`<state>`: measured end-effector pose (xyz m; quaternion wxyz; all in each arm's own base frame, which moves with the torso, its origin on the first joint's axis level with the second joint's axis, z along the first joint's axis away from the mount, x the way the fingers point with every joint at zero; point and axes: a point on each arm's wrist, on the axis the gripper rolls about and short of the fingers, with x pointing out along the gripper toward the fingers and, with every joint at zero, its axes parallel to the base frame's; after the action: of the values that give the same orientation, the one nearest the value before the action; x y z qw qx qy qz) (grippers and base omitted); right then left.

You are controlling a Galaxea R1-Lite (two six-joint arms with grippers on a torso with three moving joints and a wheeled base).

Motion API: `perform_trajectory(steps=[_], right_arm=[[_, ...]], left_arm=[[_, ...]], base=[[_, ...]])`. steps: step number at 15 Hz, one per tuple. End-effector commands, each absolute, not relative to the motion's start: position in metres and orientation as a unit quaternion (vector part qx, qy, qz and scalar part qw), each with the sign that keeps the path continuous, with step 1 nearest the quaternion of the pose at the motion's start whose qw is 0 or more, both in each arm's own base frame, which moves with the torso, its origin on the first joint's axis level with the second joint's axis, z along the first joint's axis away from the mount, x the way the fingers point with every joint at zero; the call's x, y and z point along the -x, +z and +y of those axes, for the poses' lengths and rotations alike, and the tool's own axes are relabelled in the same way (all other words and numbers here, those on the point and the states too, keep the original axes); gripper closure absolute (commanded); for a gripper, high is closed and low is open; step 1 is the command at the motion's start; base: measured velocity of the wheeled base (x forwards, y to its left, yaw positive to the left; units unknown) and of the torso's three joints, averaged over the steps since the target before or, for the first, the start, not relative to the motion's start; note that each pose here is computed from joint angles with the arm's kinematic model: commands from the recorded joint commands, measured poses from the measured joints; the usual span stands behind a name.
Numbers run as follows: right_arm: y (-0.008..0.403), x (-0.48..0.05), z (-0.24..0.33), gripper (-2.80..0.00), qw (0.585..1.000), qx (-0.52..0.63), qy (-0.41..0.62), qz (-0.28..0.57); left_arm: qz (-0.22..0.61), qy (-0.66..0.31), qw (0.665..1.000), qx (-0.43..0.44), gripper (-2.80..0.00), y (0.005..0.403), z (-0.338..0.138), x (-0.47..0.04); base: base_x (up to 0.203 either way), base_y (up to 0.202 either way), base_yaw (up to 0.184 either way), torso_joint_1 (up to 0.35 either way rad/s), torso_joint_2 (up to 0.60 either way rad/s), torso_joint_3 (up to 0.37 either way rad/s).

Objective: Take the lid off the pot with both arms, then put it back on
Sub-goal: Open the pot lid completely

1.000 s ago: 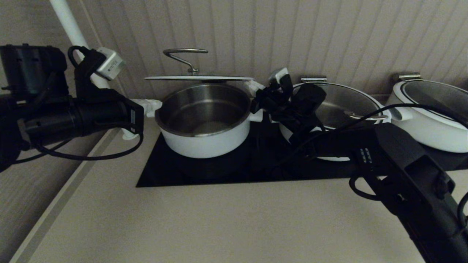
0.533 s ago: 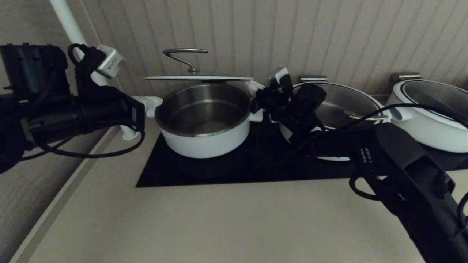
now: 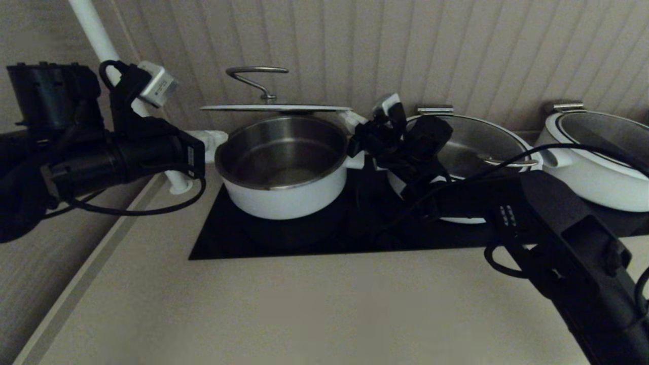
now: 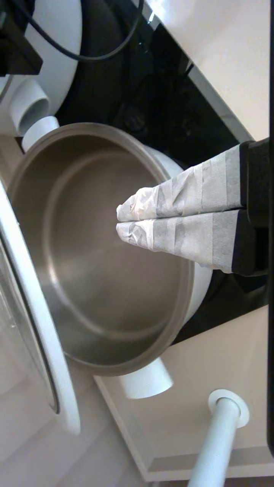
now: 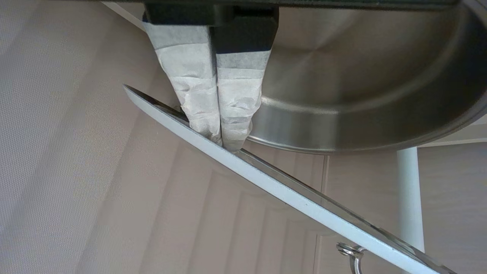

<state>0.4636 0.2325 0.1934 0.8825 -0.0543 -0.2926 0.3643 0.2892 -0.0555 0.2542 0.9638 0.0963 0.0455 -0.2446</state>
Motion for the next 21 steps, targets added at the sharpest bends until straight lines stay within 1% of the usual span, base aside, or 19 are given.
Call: perform_trajectory(steps=[1,4,8,21], right_arm=[[0.196,-0.463,0.232,0.00,0.881,0.055,0.364,-0.298],[0.197,-0.462,0.232,0.00,0.880,0.055,0.364,-0.299],[0.197,-0.462,0.232,0.00,0.880,0.055,0.364,-0.299],[0.200,-0.461,0.232,0.00,0.879,0.054,0.364,-0.302]], left_arm=[[0.052,-0.246,0.963,-0.096,0.00,0.249,-0.056,-0.294],[0.054,-0.246,0.963,-0.095,0.00,0.246,-0.057,-0.300],[0.035,-0.234,0.967,-0.099,0.00,0.241,-0.059,-0.313],[0.015,-0.221,0.970,-0.098,0.00,0.247,-0.065,-0.350]], base=[[0.000,0.000,0.000,0.000,0.00,0.000],[0.000,0.000,0.000,0.000,0.00,0.000],[0.000,0.000,0.000,0.000,0.00,0.000],[0.000,0.000,0.000,0.000,0.00,0.000]])
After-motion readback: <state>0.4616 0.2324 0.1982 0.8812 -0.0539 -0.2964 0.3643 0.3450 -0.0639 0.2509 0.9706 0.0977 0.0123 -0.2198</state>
